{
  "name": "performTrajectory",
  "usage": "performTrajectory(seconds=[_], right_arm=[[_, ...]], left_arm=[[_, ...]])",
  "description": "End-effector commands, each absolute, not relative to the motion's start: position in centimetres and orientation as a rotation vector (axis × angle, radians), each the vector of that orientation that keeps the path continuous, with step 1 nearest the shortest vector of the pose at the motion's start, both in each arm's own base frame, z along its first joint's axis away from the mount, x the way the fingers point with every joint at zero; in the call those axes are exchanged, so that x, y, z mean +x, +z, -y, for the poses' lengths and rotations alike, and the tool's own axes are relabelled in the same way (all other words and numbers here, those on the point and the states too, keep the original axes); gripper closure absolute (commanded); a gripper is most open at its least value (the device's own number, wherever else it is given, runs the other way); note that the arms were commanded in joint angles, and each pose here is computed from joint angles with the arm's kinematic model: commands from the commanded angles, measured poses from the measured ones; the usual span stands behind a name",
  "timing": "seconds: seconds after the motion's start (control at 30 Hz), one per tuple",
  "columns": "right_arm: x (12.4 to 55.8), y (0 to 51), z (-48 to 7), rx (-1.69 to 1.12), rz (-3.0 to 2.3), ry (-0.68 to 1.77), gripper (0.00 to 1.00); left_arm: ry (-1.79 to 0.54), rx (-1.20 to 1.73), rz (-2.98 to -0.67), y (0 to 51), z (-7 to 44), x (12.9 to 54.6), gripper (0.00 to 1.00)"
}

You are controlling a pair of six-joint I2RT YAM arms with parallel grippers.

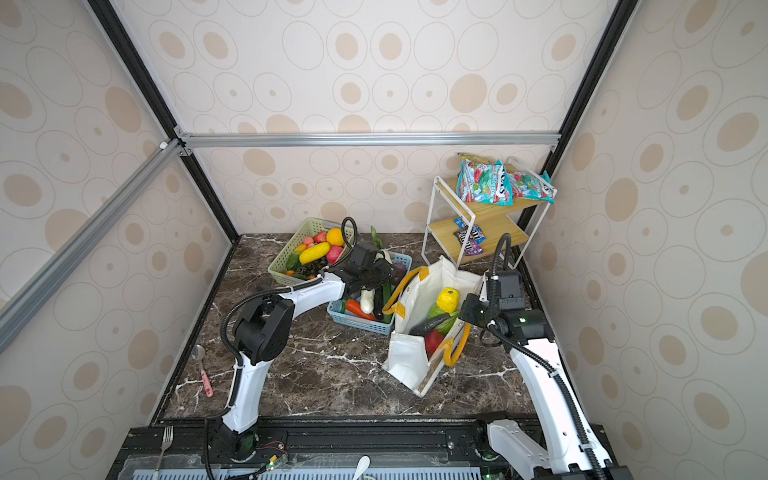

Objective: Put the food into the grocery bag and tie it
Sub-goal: 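Close the left gripper on the white radish and lift it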

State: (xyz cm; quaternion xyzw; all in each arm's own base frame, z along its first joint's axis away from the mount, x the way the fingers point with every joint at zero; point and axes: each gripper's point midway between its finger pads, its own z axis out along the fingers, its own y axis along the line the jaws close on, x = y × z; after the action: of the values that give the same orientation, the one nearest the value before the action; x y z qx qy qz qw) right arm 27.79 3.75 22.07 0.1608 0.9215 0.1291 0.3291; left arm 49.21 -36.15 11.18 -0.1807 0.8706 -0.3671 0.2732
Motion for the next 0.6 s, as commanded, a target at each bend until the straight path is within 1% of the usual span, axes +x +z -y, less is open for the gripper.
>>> performTrajectory(seconds=[0.0, 0.57], right_arm=[[28.0, 22.1, -3.4, 0.419, -2.407, 0.323, 1.00], [28.0, 22.0, -3.6, 0.426, -2.403, 0.344, 1.00]], left_arm=[[-0.993, -0.470, -2.296, 13.7, 35.3, 49.1, 0.65], [-0.931, -0.330, -2.259, 17.5, 34.0, 47.4, 0.68]])
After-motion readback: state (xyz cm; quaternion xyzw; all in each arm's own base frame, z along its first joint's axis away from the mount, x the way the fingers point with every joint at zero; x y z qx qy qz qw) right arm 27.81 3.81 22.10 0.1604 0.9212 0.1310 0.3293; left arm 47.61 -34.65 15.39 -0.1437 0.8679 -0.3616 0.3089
